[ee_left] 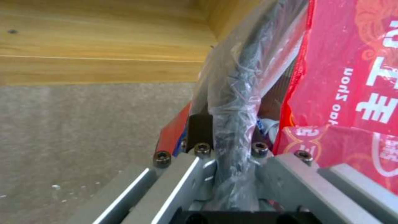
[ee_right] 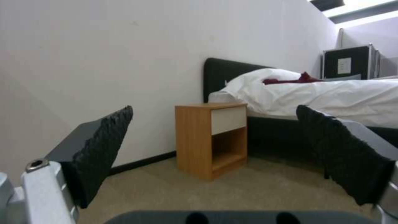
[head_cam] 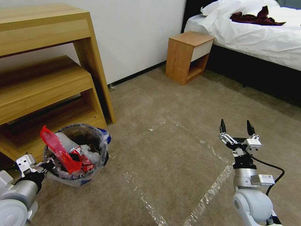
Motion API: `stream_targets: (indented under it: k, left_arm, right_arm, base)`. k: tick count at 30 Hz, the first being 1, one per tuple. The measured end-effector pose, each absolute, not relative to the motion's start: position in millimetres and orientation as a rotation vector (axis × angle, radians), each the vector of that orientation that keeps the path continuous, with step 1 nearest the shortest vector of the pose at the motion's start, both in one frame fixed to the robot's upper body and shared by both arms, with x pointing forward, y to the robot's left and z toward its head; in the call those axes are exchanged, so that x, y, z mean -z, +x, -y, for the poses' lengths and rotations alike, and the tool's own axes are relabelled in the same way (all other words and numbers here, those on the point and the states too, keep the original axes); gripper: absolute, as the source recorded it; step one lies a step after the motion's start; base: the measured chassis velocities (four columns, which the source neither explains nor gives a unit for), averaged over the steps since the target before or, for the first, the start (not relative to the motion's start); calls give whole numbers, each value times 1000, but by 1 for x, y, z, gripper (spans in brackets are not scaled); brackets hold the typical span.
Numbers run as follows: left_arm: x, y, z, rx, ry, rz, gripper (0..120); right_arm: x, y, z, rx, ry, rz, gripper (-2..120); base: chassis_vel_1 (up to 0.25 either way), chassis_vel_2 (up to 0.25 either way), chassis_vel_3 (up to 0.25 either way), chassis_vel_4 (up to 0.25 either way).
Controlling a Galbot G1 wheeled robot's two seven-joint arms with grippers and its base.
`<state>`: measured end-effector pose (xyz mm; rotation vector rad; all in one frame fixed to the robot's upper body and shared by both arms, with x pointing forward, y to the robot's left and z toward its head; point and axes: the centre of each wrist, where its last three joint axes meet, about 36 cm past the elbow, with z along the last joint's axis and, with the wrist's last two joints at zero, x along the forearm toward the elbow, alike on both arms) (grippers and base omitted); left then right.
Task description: Pick up the trash bin and place the garbage on the floor into it.
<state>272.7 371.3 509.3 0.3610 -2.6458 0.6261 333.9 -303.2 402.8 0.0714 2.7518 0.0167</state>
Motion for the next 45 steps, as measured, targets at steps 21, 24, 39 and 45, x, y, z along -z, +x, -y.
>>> stream_targets:
  k: [21, 24, 39, 45]
  left_arm:
    - [-506, 274, -367, -666, 328, 2598, 1]
    - [-505, 275, -367, -668, 328, 2597, 1]
    - [-506, 270, -362, -674, 291, 2563, 1]
    - [-512, 265, -352, -708, 215, 2497, 1]
  right_arm:
    - [-395, 339, 303, -15, 63, -2772, 98]
    - [-394, 340, 302, -15, 60, -2774, 98]
    - [-389, 344, 301, -12, 52, -2776, 98]
    - [-390, 345, 303, -7, 52, -2774, 98]
  base:
    - [-79, 80, 81, -80]
    - [-73, 76, 66, -82]
    - [-53, 50, 56, -55]
    - [-58, 70, 54, -57]
